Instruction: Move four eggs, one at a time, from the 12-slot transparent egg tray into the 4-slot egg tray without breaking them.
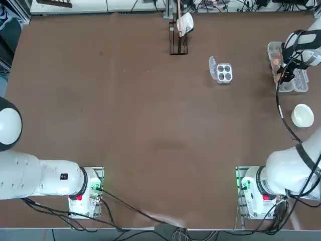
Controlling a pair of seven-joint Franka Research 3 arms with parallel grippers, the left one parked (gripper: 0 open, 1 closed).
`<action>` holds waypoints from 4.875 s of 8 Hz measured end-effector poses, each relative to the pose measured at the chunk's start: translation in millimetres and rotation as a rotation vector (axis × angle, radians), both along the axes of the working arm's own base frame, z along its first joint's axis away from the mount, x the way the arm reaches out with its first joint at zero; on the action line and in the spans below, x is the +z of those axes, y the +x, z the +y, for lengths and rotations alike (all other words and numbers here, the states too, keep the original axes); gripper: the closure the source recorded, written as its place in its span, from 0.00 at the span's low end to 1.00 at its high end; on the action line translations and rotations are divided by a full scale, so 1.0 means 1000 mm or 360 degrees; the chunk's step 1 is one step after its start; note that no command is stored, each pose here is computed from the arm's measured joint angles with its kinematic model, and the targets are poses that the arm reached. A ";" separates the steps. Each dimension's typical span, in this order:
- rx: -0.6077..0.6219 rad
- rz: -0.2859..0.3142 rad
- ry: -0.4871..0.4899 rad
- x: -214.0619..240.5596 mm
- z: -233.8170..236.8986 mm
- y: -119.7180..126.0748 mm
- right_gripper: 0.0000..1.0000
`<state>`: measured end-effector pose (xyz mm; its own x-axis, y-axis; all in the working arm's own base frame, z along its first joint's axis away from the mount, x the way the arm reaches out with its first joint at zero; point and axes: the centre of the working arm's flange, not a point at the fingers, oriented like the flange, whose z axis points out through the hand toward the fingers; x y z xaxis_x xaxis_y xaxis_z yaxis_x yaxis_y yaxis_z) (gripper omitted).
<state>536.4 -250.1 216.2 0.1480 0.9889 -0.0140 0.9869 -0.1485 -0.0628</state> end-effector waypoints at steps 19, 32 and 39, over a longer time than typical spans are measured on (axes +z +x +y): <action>-0.1701 0.0205 -0.0104 0.160 0.260 0.061 0.43; -0.2195 0.0033 -0.0132 0.108 0.408 0.055 0.44; -0.2200 -0.0068 -0.0097 0.105 0.395 0.060 0.44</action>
